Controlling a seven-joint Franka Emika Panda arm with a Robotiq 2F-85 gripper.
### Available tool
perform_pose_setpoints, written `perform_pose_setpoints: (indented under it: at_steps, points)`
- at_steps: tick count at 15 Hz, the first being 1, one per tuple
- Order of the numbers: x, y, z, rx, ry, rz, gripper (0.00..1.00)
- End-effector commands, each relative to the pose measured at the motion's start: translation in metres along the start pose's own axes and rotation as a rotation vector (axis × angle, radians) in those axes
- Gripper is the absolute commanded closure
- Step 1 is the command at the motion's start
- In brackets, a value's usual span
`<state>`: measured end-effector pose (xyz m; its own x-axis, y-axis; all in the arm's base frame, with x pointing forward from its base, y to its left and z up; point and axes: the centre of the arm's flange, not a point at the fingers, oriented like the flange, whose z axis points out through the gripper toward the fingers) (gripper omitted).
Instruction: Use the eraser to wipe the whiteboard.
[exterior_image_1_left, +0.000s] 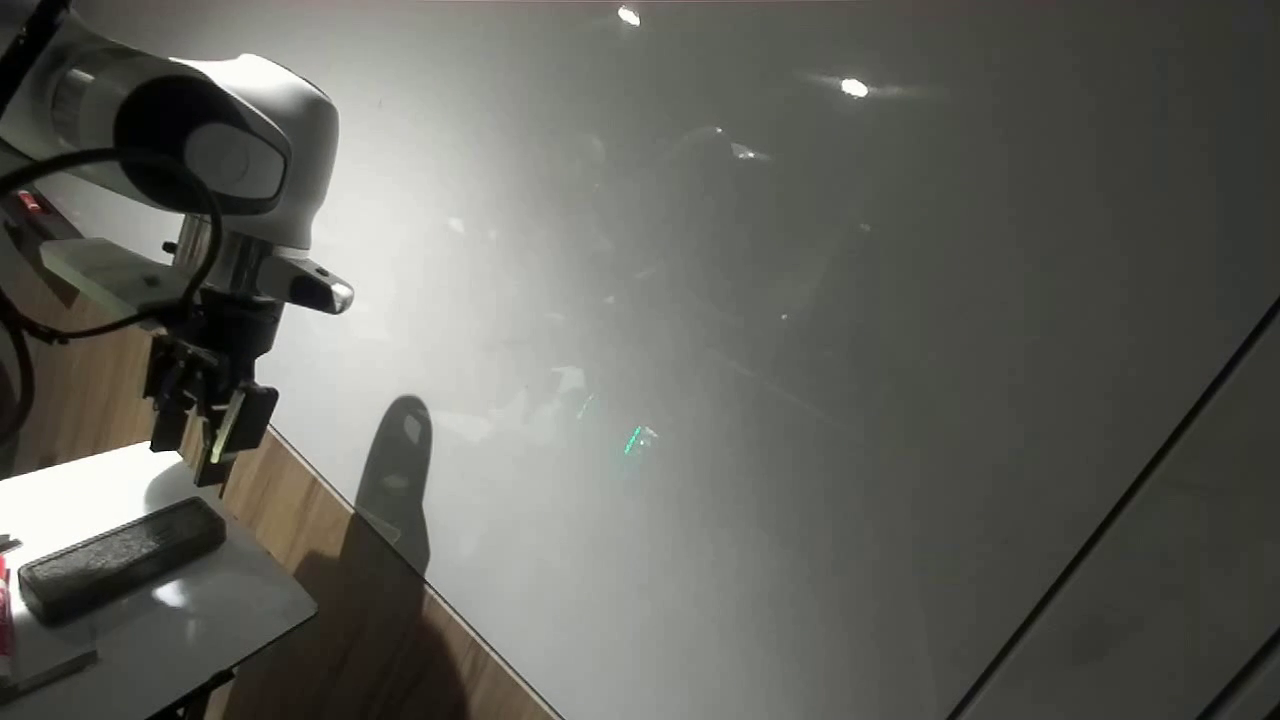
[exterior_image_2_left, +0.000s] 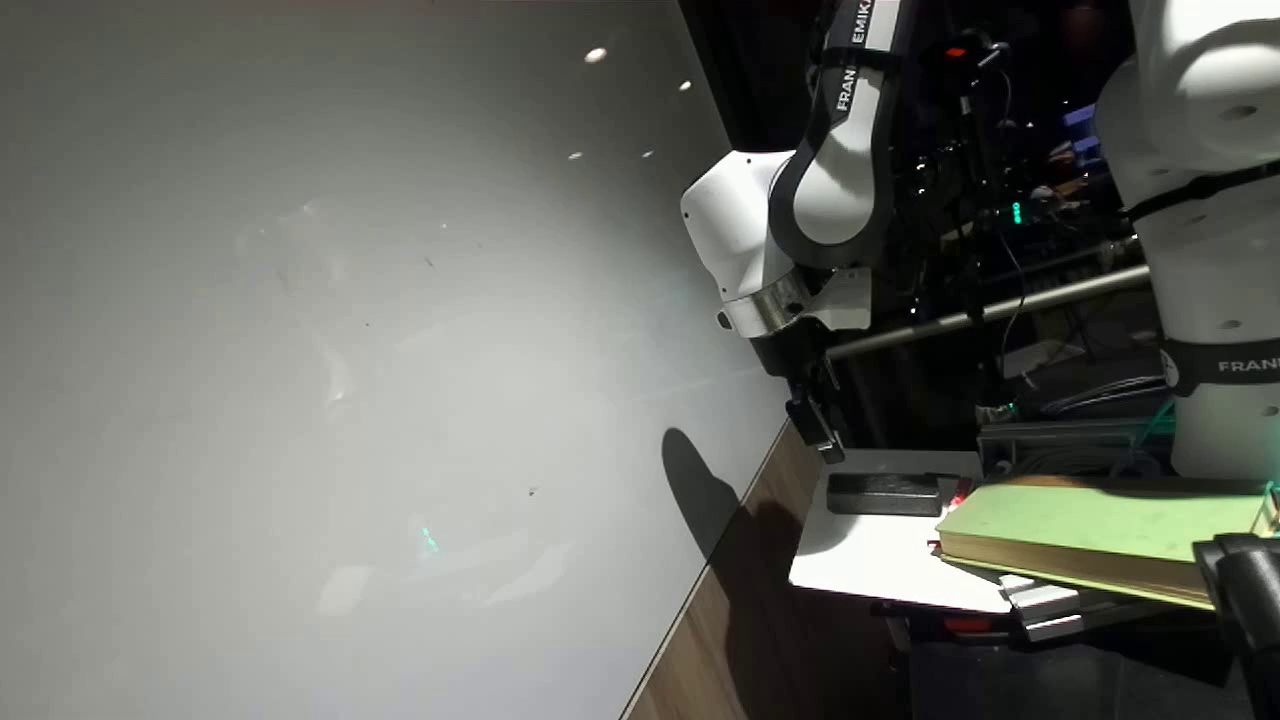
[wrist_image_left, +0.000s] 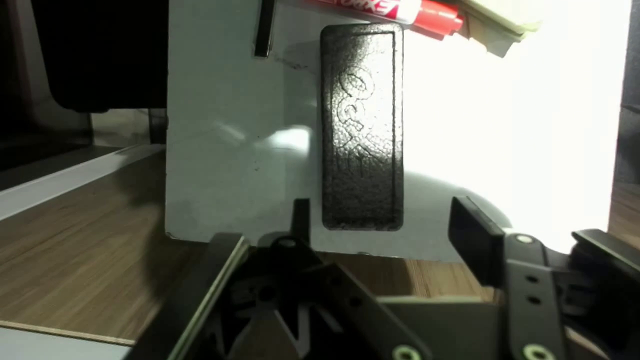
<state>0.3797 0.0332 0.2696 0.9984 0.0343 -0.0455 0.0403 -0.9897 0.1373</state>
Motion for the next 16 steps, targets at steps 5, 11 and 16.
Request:
perform_pose_setpoints:
  at_steps: [5, 11, 16]
  points:
    - [0.001, 0.002, 0.030, -0.007, 0.081, -0.063, 0.00]
    - [0.005, 0.011, 0.051, -0.008, 0.084, -0.070, 0.00]
    - [0.002, 0.008, 0.063, -0.007, 0.060, -0.072, 0.03]
